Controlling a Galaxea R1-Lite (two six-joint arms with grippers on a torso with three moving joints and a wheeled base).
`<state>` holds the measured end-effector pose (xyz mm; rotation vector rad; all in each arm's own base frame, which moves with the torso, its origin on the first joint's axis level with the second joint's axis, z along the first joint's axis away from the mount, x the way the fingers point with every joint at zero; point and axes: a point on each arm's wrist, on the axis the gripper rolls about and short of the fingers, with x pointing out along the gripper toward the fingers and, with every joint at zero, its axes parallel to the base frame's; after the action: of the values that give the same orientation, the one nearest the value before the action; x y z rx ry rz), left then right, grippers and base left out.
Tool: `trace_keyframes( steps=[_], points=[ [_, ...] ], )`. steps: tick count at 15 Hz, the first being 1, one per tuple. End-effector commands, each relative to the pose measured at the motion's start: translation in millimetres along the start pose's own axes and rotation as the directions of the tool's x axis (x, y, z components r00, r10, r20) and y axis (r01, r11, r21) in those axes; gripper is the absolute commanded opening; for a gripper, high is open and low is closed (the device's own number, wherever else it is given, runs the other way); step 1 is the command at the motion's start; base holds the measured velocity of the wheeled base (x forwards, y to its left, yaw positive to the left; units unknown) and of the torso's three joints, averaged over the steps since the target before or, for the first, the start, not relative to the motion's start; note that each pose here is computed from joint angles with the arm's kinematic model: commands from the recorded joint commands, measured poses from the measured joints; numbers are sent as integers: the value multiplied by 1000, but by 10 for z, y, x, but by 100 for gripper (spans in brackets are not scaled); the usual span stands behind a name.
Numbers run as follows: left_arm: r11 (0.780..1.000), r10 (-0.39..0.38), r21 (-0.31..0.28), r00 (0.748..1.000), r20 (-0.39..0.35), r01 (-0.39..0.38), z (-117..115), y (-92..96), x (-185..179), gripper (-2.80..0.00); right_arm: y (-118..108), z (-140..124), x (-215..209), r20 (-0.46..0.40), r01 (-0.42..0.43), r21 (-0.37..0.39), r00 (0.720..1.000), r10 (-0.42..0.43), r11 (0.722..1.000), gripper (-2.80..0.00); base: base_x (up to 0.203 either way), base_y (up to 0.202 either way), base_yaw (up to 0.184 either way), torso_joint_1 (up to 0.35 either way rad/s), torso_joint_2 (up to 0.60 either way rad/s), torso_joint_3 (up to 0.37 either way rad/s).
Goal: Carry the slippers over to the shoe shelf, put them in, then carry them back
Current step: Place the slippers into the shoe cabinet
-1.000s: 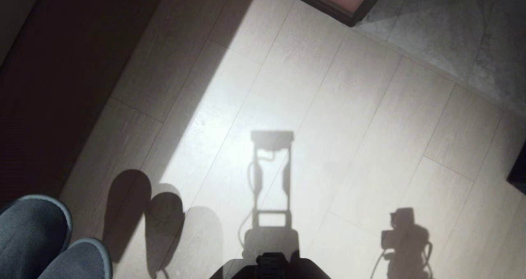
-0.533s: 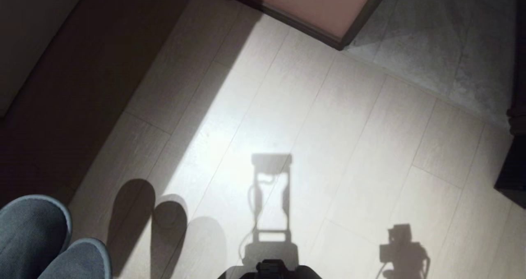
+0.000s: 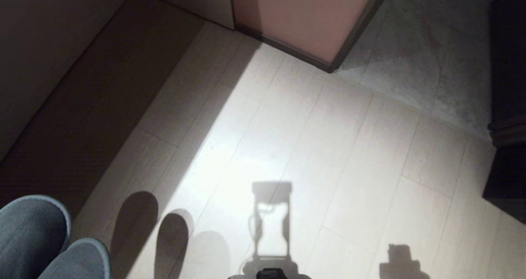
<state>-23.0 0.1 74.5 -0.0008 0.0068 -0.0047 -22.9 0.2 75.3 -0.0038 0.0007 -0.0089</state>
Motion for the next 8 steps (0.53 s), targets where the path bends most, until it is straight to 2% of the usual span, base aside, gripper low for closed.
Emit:
trace_keyframes(
  steps=[1,8],
  points=[
    [1000,0,-1,1000,-1,0,0,0,1,-280,0,0,-1,2,0,-1,1000,0,1000,-280,0,0,0,4,5,212],
    [1000,1,-1,1000,-2,-1,0,0,1,-280,0,0,-1,2,0,-1,1000,0,1000,-280,0,0,0,1,1,198]
  ],
)
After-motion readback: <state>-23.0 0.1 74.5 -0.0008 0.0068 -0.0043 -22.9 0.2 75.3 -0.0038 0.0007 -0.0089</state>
